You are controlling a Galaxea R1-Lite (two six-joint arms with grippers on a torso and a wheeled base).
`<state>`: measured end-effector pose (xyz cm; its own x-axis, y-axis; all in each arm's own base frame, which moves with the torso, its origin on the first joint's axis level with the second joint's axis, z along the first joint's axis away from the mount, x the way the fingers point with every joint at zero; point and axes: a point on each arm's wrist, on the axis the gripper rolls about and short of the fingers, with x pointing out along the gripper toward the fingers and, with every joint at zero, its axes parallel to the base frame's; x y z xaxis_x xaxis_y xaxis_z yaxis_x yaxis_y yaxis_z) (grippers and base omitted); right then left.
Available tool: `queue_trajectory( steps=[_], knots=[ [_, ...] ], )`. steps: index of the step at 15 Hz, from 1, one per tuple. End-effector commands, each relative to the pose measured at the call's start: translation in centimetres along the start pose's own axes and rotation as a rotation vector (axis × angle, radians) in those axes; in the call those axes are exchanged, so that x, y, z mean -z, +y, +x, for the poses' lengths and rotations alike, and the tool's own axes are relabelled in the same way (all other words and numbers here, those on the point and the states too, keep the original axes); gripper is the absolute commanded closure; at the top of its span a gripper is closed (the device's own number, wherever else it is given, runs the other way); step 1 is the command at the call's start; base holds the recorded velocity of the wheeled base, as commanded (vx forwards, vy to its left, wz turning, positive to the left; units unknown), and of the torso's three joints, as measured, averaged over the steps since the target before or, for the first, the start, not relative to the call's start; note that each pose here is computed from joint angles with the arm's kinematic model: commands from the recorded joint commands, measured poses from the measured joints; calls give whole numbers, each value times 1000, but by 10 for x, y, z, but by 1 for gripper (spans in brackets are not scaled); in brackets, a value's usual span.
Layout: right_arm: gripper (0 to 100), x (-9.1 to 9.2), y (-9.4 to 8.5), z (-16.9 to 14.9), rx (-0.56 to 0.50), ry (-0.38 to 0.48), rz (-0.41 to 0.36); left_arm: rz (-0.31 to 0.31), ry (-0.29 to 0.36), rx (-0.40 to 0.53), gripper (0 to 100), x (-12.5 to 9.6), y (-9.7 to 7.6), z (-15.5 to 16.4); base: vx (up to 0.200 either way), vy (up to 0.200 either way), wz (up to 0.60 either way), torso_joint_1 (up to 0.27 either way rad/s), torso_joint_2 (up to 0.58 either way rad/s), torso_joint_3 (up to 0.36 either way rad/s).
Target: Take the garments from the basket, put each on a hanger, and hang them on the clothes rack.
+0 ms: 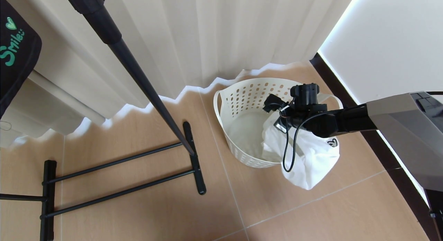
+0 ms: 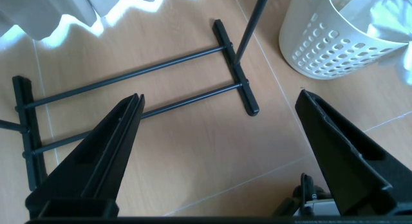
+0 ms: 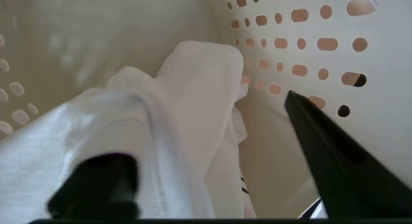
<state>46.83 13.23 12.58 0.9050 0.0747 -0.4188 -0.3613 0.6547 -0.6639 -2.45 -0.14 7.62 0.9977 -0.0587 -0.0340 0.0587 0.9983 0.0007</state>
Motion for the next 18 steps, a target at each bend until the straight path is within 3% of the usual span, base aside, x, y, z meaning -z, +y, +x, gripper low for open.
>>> queue_trajectory(
  steps=[1,5,7,13,15,18],
  knots=[
    [100,-4,-4,-6,7,-10,17,0,1,0,0,0,0,0,0,0,0,0,0,0],
    [100,-24,-21,-103,-42,-104,218,0,1,-2,0,0,0,0,0,0,0,0,0,0],
    [100,-24,-26,-156,-36,-152,293,0,1,0,0,0,0,0,0,0,0,0,0,0],
    [100,6,-1,-317,-86,-406,524,0,1,-2,0,0,0,0,0,0,0,0,0,0],
    [100,21,8,-342,-130,-443,569,0,3,-3,0,0,0,0,0,0,0,0,0,0],
    [100,26,11,-342,-138,-443,590,-1,3,-5,0,0,0,0,0,0,0,0,0,0]
  ],
)
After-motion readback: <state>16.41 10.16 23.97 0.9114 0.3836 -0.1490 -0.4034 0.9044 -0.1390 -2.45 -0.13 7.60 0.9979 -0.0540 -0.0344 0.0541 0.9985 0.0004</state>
